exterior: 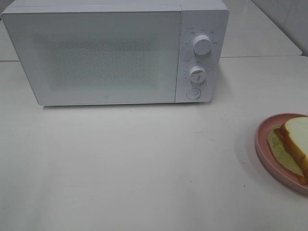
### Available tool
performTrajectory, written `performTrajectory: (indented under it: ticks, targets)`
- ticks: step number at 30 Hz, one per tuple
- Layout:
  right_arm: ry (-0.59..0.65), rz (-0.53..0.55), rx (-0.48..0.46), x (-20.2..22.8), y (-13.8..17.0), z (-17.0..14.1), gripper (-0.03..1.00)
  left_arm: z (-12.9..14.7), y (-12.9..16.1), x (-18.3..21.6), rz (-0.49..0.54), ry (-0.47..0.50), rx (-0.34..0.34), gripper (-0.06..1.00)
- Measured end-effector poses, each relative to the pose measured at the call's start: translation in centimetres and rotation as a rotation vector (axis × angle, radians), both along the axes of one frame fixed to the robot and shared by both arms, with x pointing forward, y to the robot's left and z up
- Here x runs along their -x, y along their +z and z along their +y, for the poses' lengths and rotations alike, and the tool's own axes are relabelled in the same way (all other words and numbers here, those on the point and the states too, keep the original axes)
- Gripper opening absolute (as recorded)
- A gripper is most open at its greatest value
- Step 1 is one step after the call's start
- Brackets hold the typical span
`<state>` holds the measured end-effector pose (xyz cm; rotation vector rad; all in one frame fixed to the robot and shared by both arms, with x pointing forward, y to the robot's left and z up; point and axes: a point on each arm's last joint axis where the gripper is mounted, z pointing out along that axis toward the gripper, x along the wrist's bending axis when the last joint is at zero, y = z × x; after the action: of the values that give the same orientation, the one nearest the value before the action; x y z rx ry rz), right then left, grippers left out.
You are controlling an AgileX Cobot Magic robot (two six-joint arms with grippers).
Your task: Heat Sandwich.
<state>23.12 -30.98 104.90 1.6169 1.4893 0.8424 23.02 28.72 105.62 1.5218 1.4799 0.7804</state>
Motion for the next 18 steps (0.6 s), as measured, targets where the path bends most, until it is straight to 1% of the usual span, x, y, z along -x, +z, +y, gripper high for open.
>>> performTrajectory:
  ticks: [18]
  targets:
    - [0.0, 0.0, 0.0, 0.0, 0.0, 0.0, 0.76, 0.0, 0.0, 0.0, 0.0, 0.0, 0.0, 0.97]
